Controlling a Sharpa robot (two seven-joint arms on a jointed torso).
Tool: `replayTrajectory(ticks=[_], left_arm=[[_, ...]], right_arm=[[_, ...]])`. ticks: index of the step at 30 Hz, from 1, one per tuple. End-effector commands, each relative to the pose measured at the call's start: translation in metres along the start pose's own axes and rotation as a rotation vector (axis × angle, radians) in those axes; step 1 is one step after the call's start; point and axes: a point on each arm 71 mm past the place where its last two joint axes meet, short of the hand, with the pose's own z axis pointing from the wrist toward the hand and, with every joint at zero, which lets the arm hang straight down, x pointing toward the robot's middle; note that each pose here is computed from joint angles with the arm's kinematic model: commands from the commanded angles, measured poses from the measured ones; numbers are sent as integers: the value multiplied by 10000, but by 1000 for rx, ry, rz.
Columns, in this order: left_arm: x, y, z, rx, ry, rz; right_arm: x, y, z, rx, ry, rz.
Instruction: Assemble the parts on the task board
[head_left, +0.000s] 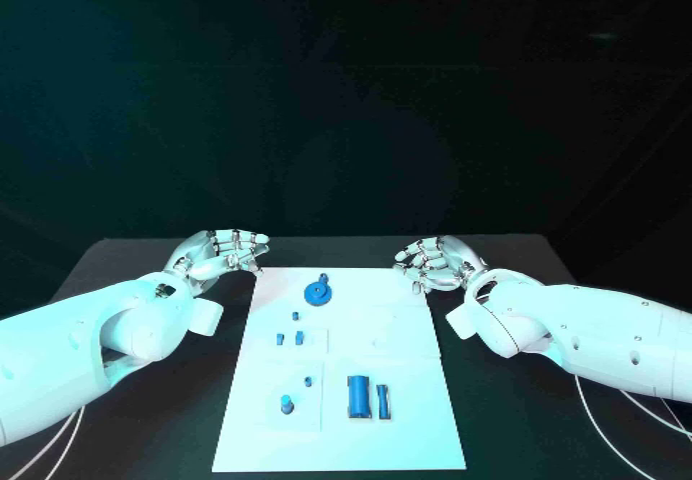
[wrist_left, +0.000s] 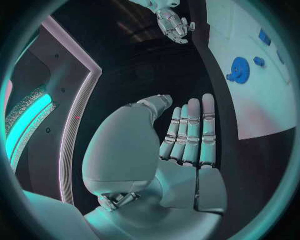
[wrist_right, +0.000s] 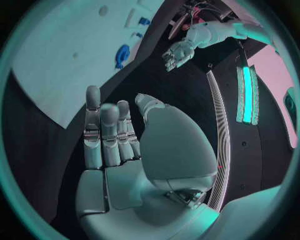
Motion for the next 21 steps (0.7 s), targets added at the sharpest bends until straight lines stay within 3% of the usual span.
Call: replayTrajectory(ticks=[1, 8, 14, 15, 21], left_arm=[[-86, -16, 79, 62, -116, -52], [-126, 36, 295, 102, -175, -70], [-129, 61, 428, 133, -206, -72], [-107, 98, 413, 74, -175, -47], [-33, 115, 372, 74, -189, -49]], right_arm=[[-113, -11, 154, -69, -35, 158], [-224, -81, 446, -94, -68, 238], [-214, -97, 557, -111, -68, 267], [-240, -132, 542, -56, -106, 187], [-163, -98, 496, -61, -116, 219]])
